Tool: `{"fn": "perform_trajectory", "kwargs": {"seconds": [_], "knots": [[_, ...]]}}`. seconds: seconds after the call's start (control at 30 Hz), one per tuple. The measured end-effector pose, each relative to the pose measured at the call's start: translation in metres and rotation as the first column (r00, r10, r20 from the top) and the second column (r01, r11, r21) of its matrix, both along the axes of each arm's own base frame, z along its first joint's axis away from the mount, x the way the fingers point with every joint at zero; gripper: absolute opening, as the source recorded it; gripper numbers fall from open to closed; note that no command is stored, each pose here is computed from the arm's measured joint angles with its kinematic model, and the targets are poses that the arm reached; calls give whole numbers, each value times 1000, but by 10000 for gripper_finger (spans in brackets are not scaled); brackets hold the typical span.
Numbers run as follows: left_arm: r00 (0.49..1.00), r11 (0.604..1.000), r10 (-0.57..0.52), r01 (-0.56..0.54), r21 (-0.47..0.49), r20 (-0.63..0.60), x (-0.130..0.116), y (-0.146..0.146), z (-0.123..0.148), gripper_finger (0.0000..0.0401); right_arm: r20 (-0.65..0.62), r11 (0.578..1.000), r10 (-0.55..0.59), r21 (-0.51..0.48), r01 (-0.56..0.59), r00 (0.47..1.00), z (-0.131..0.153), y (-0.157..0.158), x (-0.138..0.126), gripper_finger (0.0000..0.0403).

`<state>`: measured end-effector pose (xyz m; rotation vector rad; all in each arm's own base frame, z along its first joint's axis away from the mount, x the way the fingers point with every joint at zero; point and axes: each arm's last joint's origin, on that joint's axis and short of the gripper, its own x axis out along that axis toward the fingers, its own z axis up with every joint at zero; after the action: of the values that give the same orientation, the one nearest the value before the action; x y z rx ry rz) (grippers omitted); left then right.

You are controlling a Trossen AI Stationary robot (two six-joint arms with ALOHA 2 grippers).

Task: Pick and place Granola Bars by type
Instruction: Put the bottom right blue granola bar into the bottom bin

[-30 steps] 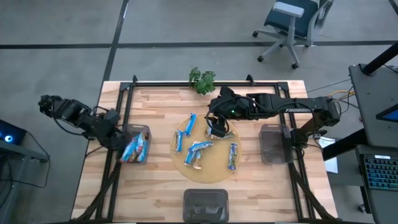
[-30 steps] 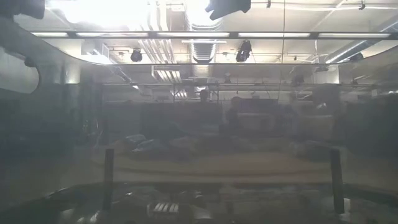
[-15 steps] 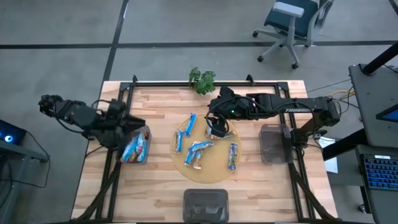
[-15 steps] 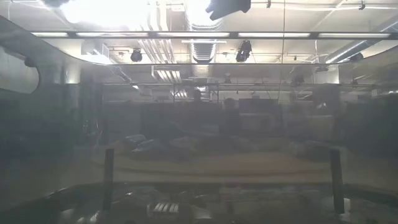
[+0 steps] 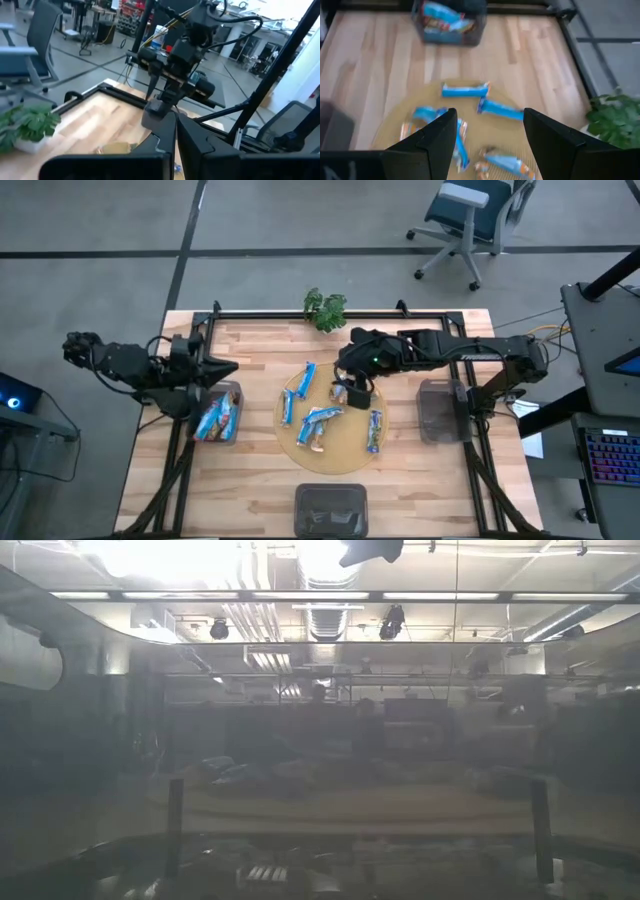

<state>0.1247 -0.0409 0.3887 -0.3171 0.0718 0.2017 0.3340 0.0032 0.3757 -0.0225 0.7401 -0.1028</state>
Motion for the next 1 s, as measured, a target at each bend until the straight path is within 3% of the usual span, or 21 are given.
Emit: {"fn": "perform_trajectory", "kwargs": {"seconds": [0.23, 0.57, 0.77, 1.0], "knots": [[1000, 998, -3, 4, 61, -20, 10, -4, -2, 0, -1, 998, 48, 48, -48, 999, 12, 2, -18, 219], [1000, 997, 6, -4, 71, -21, 12, -4, -2, 0, 282, 994, -41, 109, 10, 959, 51, 0, -81, 219], [999, 997, 24, -21, 78, -26, 14, -2, -3, 0, 321, 987, -85, 159, 35, 943, 26, -1, -105, 219], [998, 994, 45, -41, 98, -33, 17, 1, -4, 0, 455, 969, -142, 244, 31, 879, -2, -1, -127, 219]]}}
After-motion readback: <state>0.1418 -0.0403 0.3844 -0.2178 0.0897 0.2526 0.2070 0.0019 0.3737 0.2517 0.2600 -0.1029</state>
